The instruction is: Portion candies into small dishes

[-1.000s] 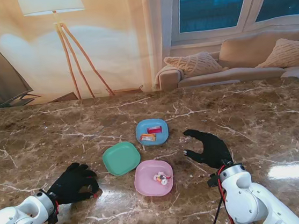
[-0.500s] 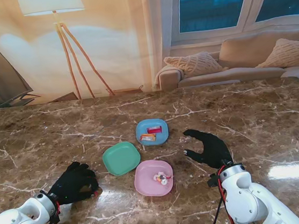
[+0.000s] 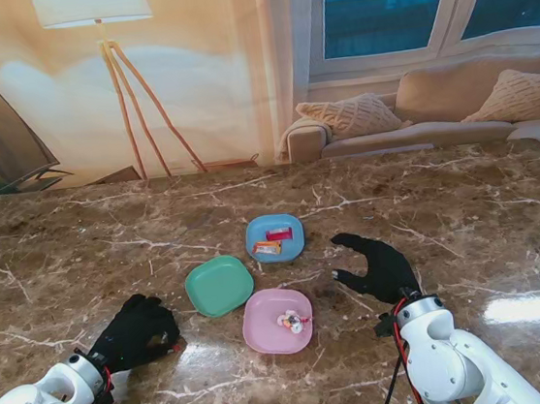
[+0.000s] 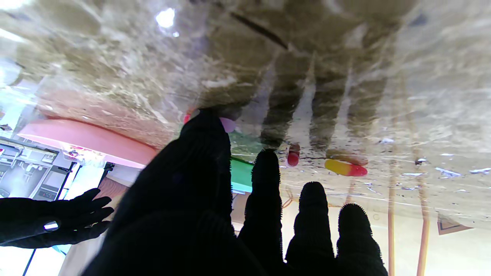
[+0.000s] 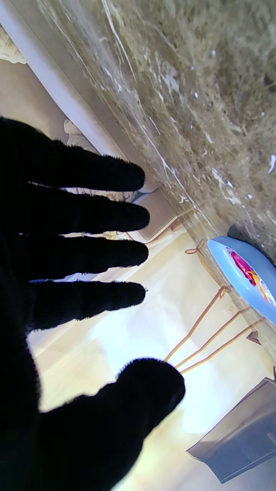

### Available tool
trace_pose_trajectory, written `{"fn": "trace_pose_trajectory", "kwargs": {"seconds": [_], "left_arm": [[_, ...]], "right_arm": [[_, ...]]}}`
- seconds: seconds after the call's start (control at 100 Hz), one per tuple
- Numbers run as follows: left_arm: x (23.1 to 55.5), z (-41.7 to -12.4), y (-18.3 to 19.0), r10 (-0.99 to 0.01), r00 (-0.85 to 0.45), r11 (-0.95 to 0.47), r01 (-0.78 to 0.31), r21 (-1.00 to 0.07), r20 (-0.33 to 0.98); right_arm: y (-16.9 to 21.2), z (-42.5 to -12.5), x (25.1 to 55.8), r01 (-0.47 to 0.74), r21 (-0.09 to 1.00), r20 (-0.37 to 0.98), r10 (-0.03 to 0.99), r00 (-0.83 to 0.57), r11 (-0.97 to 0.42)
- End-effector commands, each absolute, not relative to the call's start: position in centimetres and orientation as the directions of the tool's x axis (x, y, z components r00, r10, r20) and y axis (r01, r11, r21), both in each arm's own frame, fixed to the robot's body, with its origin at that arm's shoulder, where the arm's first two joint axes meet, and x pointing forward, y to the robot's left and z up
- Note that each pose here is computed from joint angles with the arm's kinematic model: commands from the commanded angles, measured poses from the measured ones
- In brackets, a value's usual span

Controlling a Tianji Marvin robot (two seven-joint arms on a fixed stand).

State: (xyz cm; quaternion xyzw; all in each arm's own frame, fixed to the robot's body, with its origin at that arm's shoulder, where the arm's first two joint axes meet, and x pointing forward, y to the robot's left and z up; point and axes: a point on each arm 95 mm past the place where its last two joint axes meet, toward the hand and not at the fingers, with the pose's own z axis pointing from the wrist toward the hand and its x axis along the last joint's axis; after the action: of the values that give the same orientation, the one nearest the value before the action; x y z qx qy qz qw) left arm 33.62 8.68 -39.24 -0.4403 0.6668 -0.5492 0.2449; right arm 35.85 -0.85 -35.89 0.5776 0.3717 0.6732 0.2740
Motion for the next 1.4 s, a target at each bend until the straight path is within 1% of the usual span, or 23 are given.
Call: {"fn": "trace_pose_trajectory", "kwargs": {"seconds": [0.0,0.49,0.87,1.14,1.39], "left_arm": [[33.2,-39.5,8.4,-0.857,-0.488,-0.002,-0.32,-0.947,0.167],[33.9,-37.7,7.9,-0.865,-0.469,-0.059,-0.262,-0.963,0.18],[37.3,-35.4,5.6,-0.873,-0.443,-0.137,-0.176,-0.975,0.203],[40.4,-35.4,3.8,-0.867,-0.438,-0.168,-0.188,-0.968,0.236],[42.3,-36.1,3.1,-0.864,-0.447,-0.144,-0.221,-0.965,0.231]], "right_arm": [[-0.8,-36.5,35.6,0.082,0.813,0.581,0.796,-0.171,-0.576],[-0.9,-36.5,35.6,0.081,0.811,0.584,0.794,-0.17,-0.579],[-1.0,-36.5,35.6,0.081,0.809,0.586,0.792,-0.168,-0.581],[-1.1,-36.5,35.7,0.08,0.807,0.589,0.791,-0.165,-0.585],[-1.2,-36.5,35.7,0.076,0.806,0.591,0.79,-0.16,-0.588]]}}
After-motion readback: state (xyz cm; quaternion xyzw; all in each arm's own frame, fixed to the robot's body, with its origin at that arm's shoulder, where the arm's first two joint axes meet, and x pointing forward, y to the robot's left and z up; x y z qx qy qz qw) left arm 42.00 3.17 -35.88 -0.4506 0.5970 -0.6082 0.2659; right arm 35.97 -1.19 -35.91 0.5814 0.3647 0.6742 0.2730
